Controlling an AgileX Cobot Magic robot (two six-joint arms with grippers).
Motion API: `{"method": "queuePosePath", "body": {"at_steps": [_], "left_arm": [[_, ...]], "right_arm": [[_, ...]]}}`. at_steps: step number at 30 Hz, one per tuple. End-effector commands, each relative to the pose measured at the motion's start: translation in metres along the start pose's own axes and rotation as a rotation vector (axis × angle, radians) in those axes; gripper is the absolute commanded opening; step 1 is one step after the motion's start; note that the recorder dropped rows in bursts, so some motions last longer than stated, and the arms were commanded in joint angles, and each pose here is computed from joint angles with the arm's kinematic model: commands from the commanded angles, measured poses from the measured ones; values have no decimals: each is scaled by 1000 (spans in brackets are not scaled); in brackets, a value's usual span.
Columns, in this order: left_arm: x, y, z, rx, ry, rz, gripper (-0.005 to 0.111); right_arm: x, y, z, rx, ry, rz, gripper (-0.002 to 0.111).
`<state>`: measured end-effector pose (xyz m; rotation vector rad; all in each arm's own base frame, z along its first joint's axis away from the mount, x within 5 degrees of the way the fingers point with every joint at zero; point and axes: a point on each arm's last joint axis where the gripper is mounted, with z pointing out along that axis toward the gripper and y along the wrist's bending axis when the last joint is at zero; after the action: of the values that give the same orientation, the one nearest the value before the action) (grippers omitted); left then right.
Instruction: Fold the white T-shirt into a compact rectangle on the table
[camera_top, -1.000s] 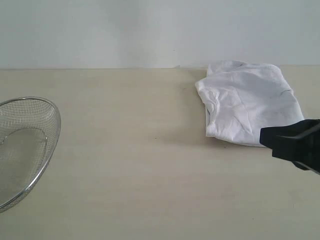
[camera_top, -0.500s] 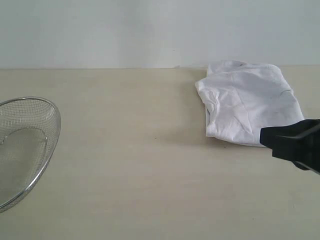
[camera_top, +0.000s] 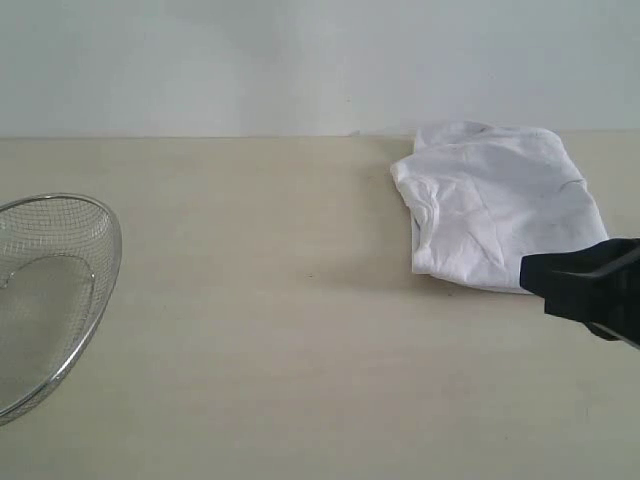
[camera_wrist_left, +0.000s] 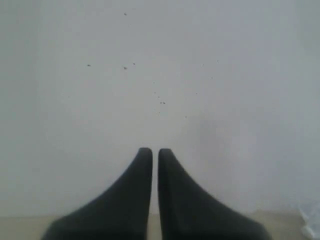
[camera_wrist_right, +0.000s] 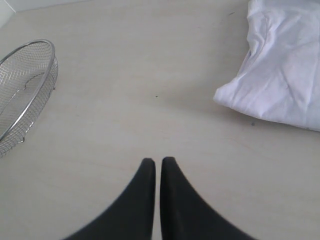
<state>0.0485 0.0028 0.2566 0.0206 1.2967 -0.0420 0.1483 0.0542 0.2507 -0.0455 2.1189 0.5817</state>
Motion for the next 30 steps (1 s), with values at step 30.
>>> {"method": "queuePosePath", "body": {"at_steps": [30], "left_arm": [[70,-11,-14,87,492,-25,5]], "right_arm": [[1,1,-1,-6,-3,-15,0]]}}
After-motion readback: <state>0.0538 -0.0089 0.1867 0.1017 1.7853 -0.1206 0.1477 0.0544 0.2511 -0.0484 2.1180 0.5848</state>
